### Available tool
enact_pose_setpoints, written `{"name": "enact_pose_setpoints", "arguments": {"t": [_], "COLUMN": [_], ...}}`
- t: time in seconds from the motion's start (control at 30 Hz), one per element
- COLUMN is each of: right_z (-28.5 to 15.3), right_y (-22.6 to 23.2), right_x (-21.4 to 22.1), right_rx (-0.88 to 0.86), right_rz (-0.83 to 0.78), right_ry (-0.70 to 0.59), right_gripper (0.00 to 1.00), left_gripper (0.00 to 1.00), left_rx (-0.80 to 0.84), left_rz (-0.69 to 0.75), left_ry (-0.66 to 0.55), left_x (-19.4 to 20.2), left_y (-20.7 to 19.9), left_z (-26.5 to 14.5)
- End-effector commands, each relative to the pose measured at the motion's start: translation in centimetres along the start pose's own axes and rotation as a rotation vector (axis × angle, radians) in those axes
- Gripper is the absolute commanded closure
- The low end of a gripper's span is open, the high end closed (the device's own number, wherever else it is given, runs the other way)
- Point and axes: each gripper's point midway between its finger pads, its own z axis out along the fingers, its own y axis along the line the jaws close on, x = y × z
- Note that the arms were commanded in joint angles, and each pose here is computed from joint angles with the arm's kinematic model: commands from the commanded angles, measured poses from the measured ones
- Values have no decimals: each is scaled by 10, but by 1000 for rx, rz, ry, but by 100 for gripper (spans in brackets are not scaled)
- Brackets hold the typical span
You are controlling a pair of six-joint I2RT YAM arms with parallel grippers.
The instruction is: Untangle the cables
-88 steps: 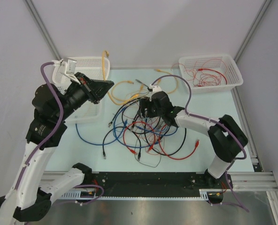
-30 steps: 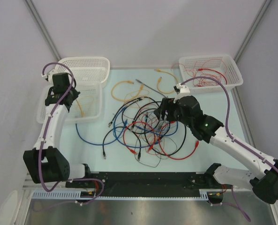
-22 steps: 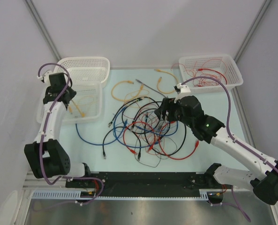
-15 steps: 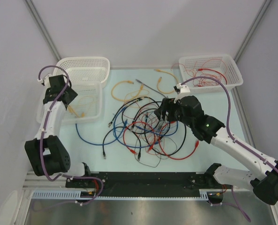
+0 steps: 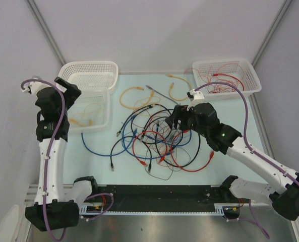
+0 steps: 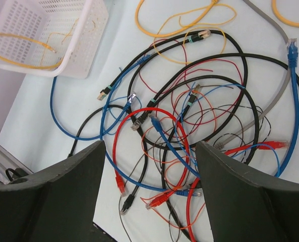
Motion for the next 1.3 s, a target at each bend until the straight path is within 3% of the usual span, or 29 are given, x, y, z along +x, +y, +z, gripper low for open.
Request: {"name": "enact_pose_setpoints", "arguments": {"t": [0.0, 0.13, 0.3, 0.4, 0.47, 0.5, 0.53, 0.57, 0.6, 0.83, 1.0, 1.27], "right_z": [-6, -8, -10, -9, -7, -7, -7, -6, -6, -3, 0, 16], "right_y": [15, 15, 11, 9, 11, 12, 13, 15, 15, 14, 16, 8], "right_x": [-21, -21, -16, -12, -10, -10, -10, -10, -11, -9, -6, 4], "right_rx": [-54, -53, -30, -20, -29, -35, -41, -49, -50, -50, -67, -60], "right_rz": [20, 32, 36, 36, 32, 32, 31, 30, 27, 22, 13, 0], "right_ry": [-67, -64, -47, -35, -27, -25, -25, -25, -27, -24, -26, 11], "right_gripper": [23, 23, 25, 25, 25, 25, 25, 25, 25, 26, 26, 25], "left_gripper": [0, 1, 1, 8, 18, 28, 71, 91, 100, 100, 100, 100], "left_rx": [-14, -67, -30, -45, -82, -124, -158, -210, -279, -286, -347, -402], "left_rz": [56, 46, -4, -35, -71, -77, -91, -148, -169, -222, -227, -231], "left_ry": [-28, -40, 57, 153, 191, 198, 195, 193, 211, 211, 380, 414], "left_x": [-9, -12, 19, 54, 68, 75, 78, 80, 84, 80, 126, 152], "left_y": [-5, 3, 1, 13, 23, 34, 42, 51, 67, 69, 88, 110], "left_z": [-5, -5, 4, 9, 7, 4, 3, 1, -5, -18, -34, -38]}}
